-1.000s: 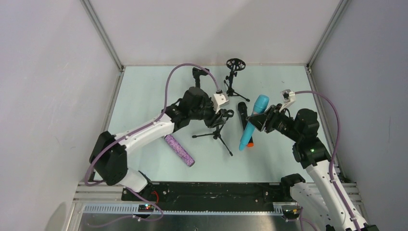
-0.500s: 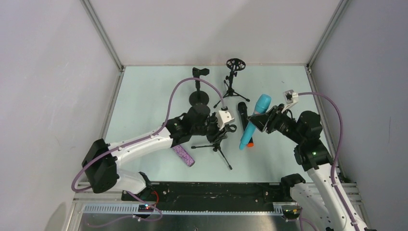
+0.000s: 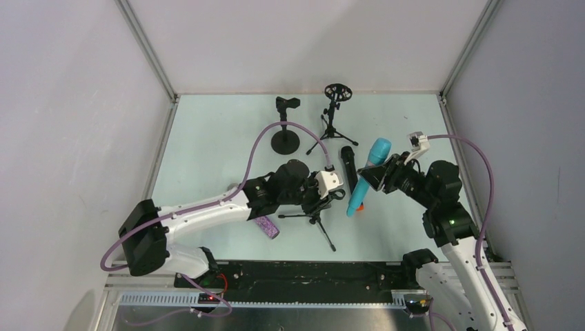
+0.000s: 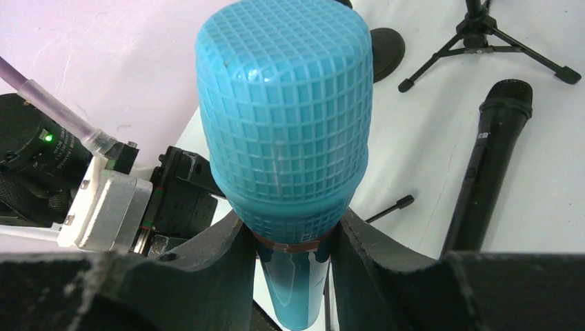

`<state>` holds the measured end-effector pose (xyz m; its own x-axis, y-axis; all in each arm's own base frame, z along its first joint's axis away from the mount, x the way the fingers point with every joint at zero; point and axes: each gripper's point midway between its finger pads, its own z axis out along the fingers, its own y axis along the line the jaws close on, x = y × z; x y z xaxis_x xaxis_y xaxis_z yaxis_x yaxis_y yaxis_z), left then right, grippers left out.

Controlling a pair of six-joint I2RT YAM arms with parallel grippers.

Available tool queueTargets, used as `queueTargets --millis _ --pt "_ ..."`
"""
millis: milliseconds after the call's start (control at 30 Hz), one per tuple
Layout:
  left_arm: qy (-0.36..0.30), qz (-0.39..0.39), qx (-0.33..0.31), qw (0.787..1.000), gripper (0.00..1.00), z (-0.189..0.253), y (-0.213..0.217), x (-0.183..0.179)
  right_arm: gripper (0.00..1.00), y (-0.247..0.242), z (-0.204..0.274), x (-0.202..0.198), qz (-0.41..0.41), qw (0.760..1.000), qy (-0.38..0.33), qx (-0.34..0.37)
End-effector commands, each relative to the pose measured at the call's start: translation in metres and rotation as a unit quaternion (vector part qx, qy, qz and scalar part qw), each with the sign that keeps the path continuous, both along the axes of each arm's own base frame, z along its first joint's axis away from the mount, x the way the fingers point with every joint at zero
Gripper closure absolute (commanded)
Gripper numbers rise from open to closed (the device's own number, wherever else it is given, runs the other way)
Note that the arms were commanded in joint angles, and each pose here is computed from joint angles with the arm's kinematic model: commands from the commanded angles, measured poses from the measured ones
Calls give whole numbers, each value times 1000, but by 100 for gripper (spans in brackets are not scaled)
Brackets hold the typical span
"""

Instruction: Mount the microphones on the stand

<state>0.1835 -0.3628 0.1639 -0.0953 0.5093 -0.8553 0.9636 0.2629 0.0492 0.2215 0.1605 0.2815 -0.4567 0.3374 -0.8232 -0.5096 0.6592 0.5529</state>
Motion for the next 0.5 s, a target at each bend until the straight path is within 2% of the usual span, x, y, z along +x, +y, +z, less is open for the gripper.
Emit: queueTargets --millis 0,67,100,133,167,200,267,300,333,400,467 --pt "-25 -10 -38 999 98 20 -10 -2 100 -6 3 1 -15 1000 -19 -13" --pt "-25 -11 -36 999 90 18 -10 -2 100 -7 2 1 -16 1000 -17 -15" --pt "-26 -12 -36 999 80 18 -10 -2 100 -7 1 1 -17 1000 -16 -16" --pt "-26 -12 -36 999 76 17 -9 -2 100 -7 0 1 -16 1000 -14 -17" --pt "-27 -11 -35 999 65 16 -9 -2 100 -7 0 1 -17 1000 -14 -17" --pt "-28 -10 -36 999 59 16 -8 -3 100 -7 0 1 -17 1000 -14 -18" --pt "-32 0 -37 999 31 15 -5 -1 100 -8 -1 1 -18 1000 -12 -18" --pt "-41 7 -41 998 25 19 -4 1 100 -8 -1 1 -17 1000 -12 -19" --pt "-43 10 -39 998 15 16 -2 1 100 -8 -2 1 -17 1000 -11 -19" --pt "-59 23 -41 997 3 18 2 4 100 -7 -2 1 -16 1000 -12 -19" --pt "-65 31 -41 997 1 19 7 5 100 -7 -2 1 -16 1000 -11 -19"
